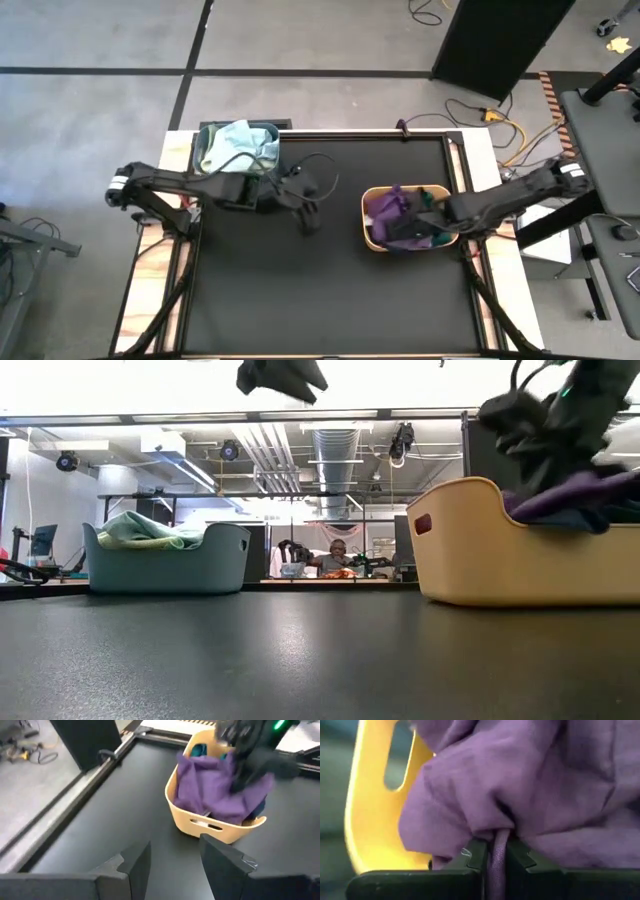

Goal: Sort towels by color in basket
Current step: Put the violet towel into the yellow bin

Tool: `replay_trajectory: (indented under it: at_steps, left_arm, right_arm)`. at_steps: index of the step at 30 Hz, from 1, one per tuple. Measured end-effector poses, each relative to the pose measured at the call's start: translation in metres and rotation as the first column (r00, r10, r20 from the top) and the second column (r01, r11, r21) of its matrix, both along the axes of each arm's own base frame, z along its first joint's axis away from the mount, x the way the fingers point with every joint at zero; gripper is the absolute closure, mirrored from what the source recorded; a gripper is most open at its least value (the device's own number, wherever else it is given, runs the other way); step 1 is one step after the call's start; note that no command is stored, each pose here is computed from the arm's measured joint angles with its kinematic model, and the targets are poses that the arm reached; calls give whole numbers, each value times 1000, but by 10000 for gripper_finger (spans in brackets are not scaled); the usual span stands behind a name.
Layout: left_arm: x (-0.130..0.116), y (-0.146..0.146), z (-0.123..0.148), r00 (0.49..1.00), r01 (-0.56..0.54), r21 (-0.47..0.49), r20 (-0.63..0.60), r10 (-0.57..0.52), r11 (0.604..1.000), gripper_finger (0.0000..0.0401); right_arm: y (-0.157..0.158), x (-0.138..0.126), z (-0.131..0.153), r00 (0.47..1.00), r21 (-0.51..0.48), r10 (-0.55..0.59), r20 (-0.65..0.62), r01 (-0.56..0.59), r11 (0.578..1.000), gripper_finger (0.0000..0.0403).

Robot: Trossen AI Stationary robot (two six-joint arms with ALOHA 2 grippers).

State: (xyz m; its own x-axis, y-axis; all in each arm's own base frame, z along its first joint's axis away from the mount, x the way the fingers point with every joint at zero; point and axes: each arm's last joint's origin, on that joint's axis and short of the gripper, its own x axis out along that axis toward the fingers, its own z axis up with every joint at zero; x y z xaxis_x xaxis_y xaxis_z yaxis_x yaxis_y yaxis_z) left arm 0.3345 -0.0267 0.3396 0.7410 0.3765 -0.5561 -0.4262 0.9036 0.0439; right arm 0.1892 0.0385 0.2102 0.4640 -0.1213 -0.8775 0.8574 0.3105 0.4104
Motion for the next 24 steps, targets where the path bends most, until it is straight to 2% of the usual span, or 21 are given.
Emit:
replay_trajectory:
  at_steps: [5,8,11,15,18,21,24]
  left_arm:
    - [-13,4,35,999,15,39,45,-17,999,249]
    - [-26,3,57,992,54,66,109,-61,996,249]
    - [-46,0,75,977,120,51,173,-127,991,249]
    - [-74,-6,88,957,169,33,235,-172,985,249]
    - [-97,-11,89,926,216,67,302,-226,974,249]
    - [-121,-10,83,855,193,103,470,-219,976,249]
    - [-141,-3,65,771,157,118,606,-196,981,249]
  right_arm:
    - [-10,20,-31,993,0,-79,-91,79,997,356]
    - [-16,29,-46,984,28,-82,-161,87,996,311]
    - [-18,34,-48,981,48,-46,-188,56,997,255]
    - [-18,43,-32,988,44,48,-146,-42,998,179]
    - [-17,51,-11,988,64,134,-78,-129,989,128]
    - [-9,53,22,965,87,261,-1,-260,962,91]
    - [-2,47,54,961,5,276,22,-277,961,70]
